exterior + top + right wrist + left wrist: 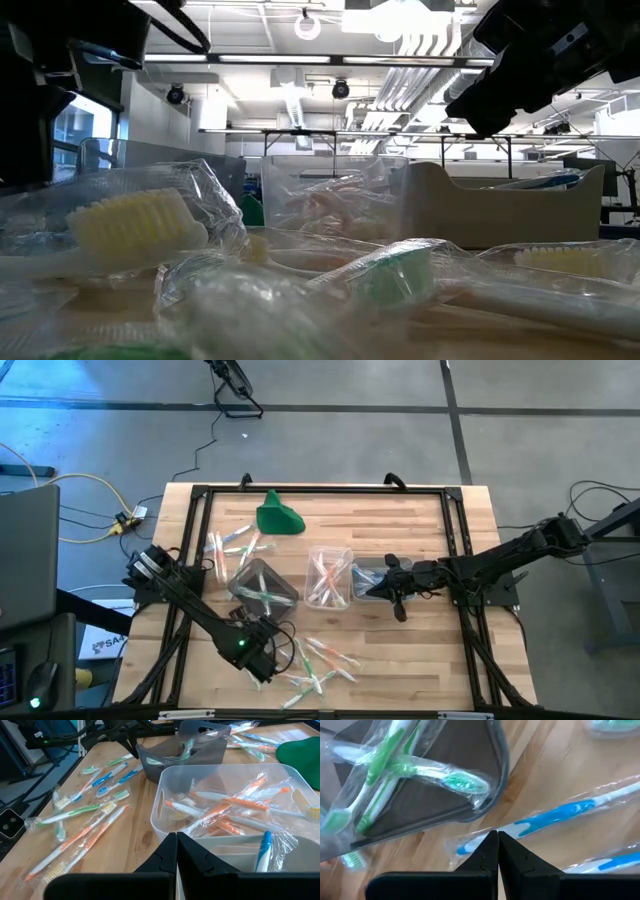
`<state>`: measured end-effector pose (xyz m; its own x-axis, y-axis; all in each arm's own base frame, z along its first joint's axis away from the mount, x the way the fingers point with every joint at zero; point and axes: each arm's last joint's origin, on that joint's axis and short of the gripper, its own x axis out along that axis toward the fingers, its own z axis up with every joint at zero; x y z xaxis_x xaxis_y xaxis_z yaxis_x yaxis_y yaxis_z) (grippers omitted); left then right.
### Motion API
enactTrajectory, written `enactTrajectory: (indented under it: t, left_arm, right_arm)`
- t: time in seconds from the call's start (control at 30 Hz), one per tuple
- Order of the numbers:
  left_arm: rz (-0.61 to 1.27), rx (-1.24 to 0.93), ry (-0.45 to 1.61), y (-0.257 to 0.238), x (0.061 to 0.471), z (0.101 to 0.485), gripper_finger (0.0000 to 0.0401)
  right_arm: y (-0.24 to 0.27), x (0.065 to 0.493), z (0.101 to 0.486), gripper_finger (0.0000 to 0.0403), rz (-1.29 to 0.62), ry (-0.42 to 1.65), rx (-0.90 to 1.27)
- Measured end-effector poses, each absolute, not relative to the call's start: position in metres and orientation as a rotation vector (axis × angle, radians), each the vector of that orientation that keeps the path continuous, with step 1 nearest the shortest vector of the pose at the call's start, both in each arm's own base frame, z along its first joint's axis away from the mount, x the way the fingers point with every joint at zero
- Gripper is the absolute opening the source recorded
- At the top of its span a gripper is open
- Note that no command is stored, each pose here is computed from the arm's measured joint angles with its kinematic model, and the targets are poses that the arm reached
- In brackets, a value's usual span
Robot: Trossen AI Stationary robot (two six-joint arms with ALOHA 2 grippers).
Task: Pick & Place Toothbrushes
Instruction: Adjust the bins on the table
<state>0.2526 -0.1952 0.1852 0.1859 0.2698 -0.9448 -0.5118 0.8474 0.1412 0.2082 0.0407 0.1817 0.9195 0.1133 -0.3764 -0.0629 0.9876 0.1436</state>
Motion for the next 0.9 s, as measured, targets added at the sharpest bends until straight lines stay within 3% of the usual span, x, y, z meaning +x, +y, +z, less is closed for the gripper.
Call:
enactTrajectory:
  t: [0.9]
  left_arm:
    - [0.621,-0.124,1.022,-0.170,0.279,0.175,0.0000]
  right_arm:
    - [0.041,0.208,0.182,0.0002,0.092,0.386,0.124]
